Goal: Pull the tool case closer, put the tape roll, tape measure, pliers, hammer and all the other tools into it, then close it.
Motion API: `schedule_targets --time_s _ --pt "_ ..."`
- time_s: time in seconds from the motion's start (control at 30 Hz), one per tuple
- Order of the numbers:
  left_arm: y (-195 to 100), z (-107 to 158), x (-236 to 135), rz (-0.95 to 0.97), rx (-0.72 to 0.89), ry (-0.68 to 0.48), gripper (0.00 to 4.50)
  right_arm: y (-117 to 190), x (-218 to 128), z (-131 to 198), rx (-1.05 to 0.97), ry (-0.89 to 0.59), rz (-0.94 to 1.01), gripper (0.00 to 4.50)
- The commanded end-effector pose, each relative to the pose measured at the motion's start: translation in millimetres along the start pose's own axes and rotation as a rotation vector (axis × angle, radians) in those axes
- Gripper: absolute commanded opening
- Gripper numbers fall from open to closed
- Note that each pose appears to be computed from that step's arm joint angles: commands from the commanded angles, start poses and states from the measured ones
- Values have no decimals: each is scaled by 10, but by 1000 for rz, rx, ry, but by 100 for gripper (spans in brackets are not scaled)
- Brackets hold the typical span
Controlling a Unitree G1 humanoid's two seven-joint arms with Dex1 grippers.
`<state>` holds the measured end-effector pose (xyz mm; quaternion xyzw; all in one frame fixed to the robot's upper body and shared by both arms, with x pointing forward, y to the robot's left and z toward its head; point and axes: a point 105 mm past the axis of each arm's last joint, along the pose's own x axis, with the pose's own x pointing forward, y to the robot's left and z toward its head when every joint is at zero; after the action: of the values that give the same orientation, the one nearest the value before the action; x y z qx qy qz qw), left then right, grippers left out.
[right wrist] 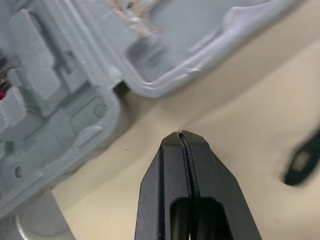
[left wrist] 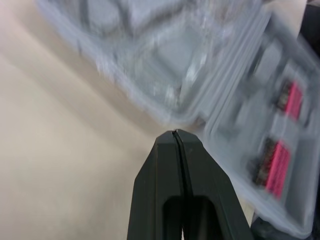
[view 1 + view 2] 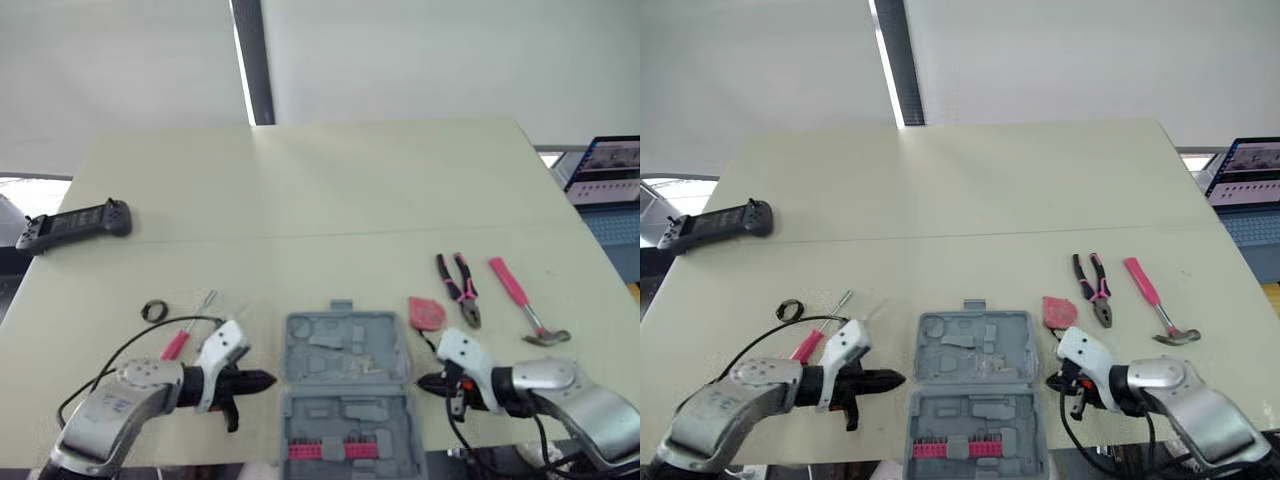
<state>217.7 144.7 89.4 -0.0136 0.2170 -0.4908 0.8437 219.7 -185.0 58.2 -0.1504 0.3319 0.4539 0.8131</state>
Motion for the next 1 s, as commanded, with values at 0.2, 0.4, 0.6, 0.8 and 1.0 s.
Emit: schedule_targets --time_s 0.2,0.4,0.6,0.8,1.0 --pt "-121 -17 -593 156 122 -100 0 115 -458 253 -18 -221 16 3" --pt "-330 -226 -824 151 90 -124 0 136 -719 148 -28 -307 -41 3" --pt "-369 -400 -1041 188 29 -114 0 212 -765 -135 57 -252 -29 3" --pt "-334 -454 -1135 223 61 -113 0 231 -791 -328 120 -202 -36 3" --pt "-310 -597 -1194 264 48 -82 127 202 -826 -452 127 -160 -62 85"
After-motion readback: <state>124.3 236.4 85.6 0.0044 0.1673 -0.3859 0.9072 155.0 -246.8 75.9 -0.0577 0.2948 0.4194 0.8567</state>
